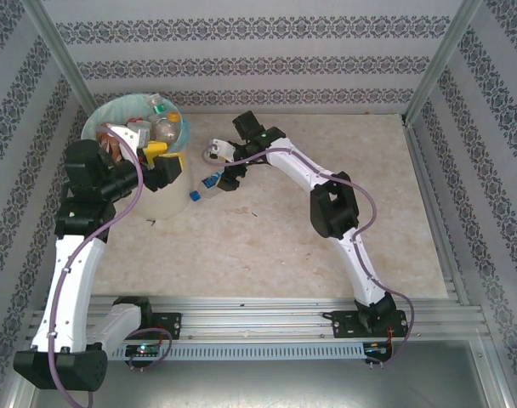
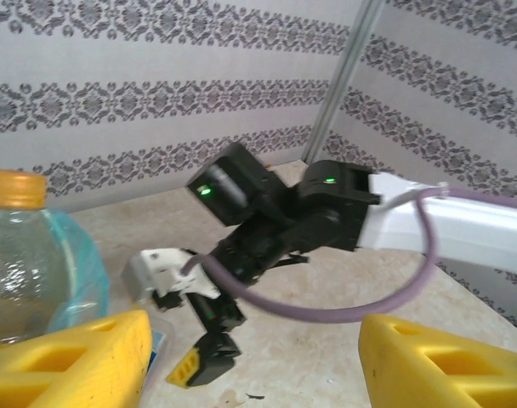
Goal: Put the plastic bottles in the bin
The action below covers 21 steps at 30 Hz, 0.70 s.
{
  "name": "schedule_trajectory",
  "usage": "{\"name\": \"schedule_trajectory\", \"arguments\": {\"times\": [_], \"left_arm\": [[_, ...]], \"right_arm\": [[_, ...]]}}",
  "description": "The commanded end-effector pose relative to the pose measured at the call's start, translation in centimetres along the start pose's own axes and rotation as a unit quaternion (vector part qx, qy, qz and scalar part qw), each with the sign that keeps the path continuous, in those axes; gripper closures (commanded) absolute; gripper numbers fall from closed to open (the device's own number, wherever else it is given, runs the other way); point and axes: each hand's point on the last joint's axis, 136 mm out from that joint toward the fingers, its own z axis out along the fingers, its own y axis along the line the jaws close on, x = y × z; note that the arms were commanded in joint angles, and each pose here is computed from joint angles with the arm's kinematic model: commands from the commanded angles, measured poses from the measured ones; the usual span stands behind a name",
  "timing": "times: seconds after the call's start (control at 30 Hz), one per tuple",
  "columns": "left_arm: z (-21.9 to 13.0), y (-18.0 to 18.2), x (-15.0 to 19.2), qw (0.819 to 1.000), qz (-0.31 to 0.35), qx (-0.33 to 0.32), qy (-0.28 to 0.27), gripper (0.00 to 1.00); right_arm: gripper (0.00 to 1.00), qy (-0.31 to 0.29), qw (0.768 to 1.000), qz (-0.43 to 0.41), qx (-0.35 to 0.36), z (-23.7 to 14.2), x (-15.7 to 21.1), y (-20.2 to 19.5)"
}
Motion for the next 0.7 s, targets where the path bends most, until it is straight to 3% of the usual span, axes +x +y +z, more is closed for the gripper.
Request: {"name": "schedule_trajectory", "arguments": {"times": [0.0,0.33,0.67], "left_arm": [[-0.4,-1.8,-0.9,0.999,0.018,0.025,-0.018,0.35],[-0.5,-2.2,-0.6,0.999,0.031,0.019,-0.007,0.35],[-0.4,-2.2,-0.5,0.999,0.036,0.016,-0.006,0.34]], "right_arm": [[0.02,0.049,0.998,-0.021,-0.023,1.5,1.7,1.0],[0.03,0.134,0.989,-0.054,-0.018,3.7,5.1,1.4],[0.28,0.182,0.982,-0.035,-0.049,1.7,6.2,4.7]]}}
